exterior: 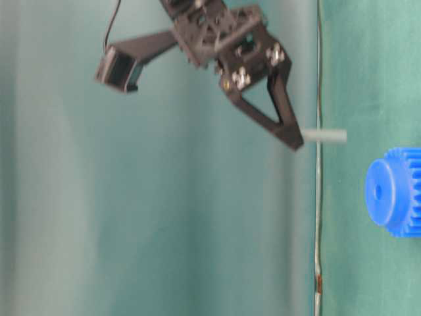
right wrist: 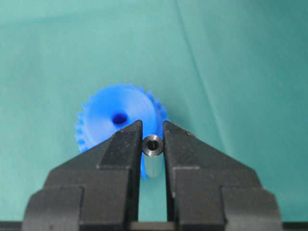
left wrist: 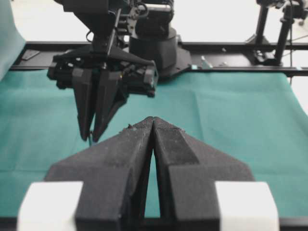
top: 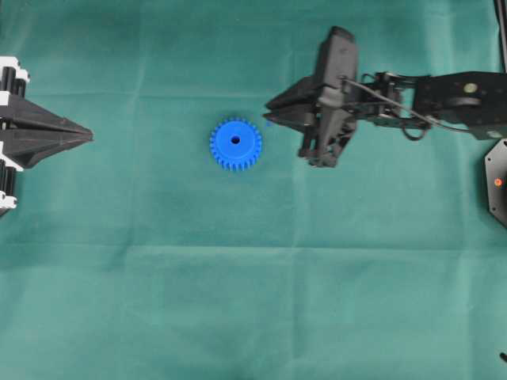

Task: Insert the shaft placed at a random location into the center hole of the medium gear at another random location.
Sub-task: 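Carry the shaft left over the blue gear's center hole, then align the shaft tip above the gear hole with small adjustments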

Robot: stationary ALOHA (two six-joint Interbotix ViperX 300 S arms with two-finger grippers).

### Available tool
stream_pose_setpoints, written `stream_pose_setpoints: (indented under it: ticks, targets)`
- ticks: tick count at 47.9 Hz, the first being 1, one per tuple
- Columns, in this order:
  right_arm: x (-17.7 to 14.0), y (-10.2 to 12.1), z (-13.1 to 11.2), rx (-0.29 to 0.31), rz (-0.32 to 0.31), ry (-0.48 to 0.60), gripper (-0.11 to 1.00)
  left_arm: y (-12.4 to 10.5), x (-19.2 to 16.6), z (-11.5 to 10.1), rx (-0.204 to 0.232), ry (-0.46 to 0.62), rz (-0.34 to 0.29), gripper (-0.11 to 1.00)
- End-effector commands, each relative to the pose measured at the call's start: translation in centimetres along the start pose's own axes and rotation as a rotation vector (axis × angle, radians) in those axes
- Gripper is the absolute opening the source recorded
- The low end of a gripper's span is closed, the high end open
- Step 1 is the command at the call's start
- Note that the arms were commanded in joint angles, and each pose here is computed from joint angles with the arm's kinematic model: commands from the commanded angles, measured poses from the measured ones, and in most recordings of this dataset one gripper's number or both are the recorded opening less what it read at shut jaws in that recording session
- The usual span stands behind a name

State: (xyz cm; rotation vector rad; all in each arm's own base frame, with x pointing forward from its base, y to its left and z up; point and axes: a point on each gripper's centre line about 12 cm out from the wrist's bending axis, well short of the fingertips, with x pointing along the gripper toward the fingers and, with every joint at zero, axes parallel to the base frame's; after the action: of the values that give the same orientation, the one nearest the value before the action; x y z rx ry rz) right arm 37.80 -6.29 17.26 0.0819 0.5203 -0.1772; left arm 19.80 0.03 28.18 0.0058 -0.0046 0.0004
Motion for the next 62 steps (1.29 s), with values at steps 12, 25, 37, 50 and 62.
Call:
stream_pose_setpoints:
  ticks: [12,25,37,50,62]
  targets:
    - [3.1,1.7,3.1,-0.022,0.034,-0.054,0.13,0.0,0.3,1.1,0.002,-0.029,0.001,0.0]
    - [3.3,1.9,2.9,-0.023,0.037,-0.045,0.13,0.0,0.2,1.2,0.002,-0.031,0.001,0.0]
    - [3.8,1.8,2.3,-0.024,0.036,-0.031,0.13,0.0,0.2,1.2,-0.005,-0.032,0.001,0.0]
    - [5.0,1.8,0.8,-0.015,0.033,-0.008,0.13,0.0,0.2,1.2,-0.006,-0.032,0.001,0.0]
    - [5.4,1.7,0.3,-0.01,0.032,0.0,0.13,0.0,0.2,1.1,-0.012,-0.029,0.001,0.0]
